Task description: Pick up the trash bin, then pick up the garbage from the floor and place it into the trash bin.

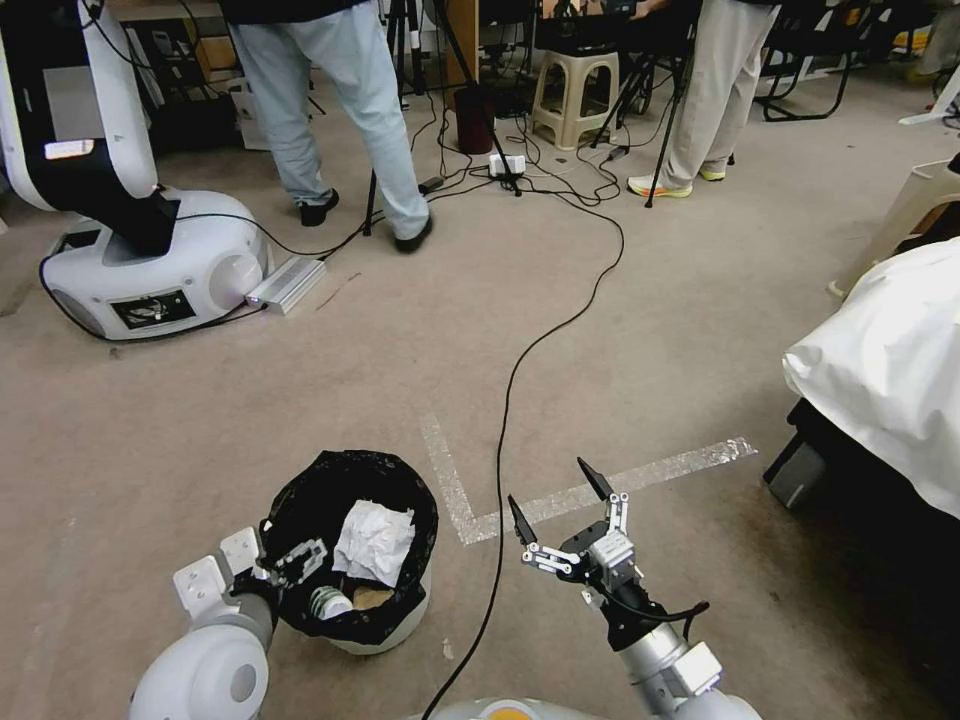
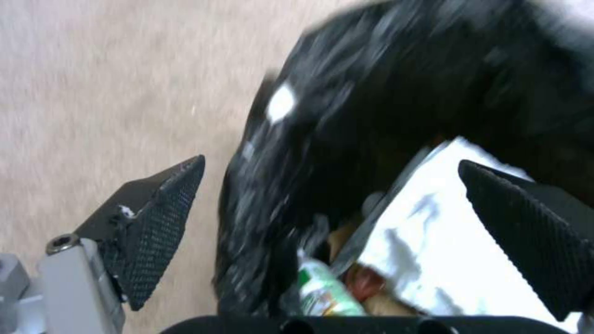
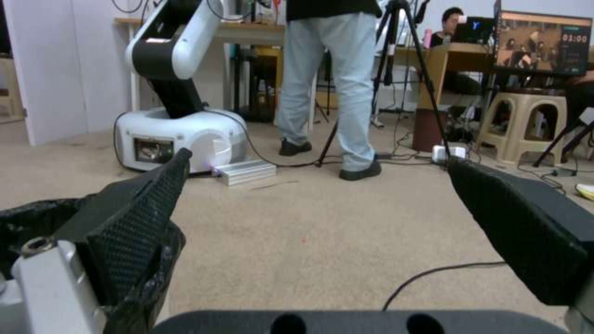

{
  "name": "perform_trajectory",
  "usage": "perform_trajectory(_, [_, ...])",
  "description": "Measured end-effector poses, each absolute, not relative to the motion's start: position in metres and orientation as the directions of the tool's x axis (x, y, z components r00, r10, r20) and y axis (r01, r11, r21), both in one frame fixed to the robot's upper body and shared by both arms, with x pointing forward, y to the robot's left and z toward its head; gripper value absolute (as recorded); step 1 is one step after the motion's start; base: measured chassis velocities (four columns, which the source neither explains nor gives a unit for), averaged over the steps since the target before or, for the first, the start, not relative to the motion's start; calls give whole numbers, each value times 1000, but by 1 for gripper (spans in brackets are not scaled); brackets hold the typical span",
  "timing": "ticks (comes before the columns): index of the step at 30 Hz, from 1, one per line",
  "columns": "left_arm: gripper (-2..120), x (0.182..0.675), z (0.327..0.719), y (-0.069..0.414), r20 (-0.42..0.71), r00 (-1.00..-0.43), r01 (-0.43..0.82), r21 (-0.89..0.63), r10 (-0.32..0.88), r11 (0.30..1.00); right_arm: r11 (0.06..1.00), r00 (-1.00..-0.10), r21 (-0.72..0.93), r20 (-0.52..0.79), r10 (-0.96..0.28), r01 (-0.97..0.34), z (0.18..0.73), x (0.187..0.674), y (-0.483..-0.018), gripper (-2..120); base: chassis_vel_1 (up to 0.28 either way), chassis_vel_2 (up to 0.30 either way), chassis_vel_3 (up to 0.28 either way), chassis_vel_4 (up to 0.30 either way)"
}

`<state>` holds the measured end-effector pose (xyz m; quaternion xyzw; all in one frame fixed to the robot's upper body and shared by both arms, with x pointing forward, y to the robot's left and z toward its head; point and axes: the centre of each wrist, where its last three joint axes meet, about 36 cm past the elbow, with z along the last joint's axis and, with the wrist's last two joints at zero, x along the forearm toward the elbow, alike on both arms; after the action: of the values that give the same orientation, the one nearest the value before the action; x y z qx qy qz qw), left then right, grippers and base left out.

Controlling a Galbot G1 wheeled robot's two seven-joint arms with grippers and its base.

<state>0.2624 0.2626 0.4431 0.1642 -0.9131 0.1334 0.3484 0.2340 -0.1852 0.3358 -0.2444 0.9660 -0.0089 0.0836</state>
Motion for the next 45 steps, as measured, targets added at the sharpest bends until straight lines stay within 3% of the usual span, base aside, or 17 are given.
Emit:
perform_trajectory(3, [100, 262, 444, 262, 677, -706, -391, -129, -207, 911, 881, -867, -58, -157, -473, -470, 336, 234, -185, 100, 0, 0, 0, 0])
perform_trajectory(7, [100, 248, 470, 248, 597, -761, -361, -62, -255, 931, 899, -885, -44, -160, -437, -436, 338, 236, -182, 100, 0, 0, 0, 0])
perform_trajectory(14, [100, 231, 479, 237, 550, -780, -358, -2, -298, 934, 916, -901, -34, -166, -401, -401, 344, 242, -179, 100, 0, 0, 0, 0])
perform_trajectory(16, [100, 217, 478, 232, 457, -808, -374, 88, -371, 923, 928, -914, -19, -172, -369, -371, 350, 248, -173, 100, 0, 0, 0, 0])
perform_trajectory(17, [100, 209, 472, 231, 355, -848, -371, 129, -392, 920, 934, -919, -7, -179, -352, -357, 355, 252, -167, 100, 0, 0, 0, 0])
perform_trajectory(18, [100, 209, 472, 231, 355, -848, -371, 129, -392, 920, 934, -919, -7, -179, -352, -357, 355, 252, -167, 100, 0, 0, 0, 0])
perform_trajectory(20, [100, 196, 449, 232, 249, -897, -331, 168, -365, 929, 944, -930, 12, -176, -322, -329, 363, 256, -159, 100, 0, 0, 0, 0])
perform_trajectory(21, [100, 196, 449, 232, 249, -897, -331, 168, -365, 929, 944, -930, 12, -176, -322, -329, 363, 256, -159, 100, 0, 0, 0, 0])
perform_trajectory(25, [100, 166, 394, 235, 64, -956, -270, 198, -287, 942, 958, -947, 18, -155, -281, -287, 370, 259, -153, 100, 0, 0, 0, 0])
perform_trajectory(32, [100, 146, 368, 232, 25, -959, -272, 204, -282, 940, 962, -952, 1, -139, -271, -274, 368, 259, -154, 100, 0, 0, 0, 0])
perform_trajectory(45, [100, 146, 367, 232, 30, -956, -280, 205, -292, 938, 962, -953, -2, -135, -270, -273, 367, 259, -154, 100, 0, 0, 0, 0])
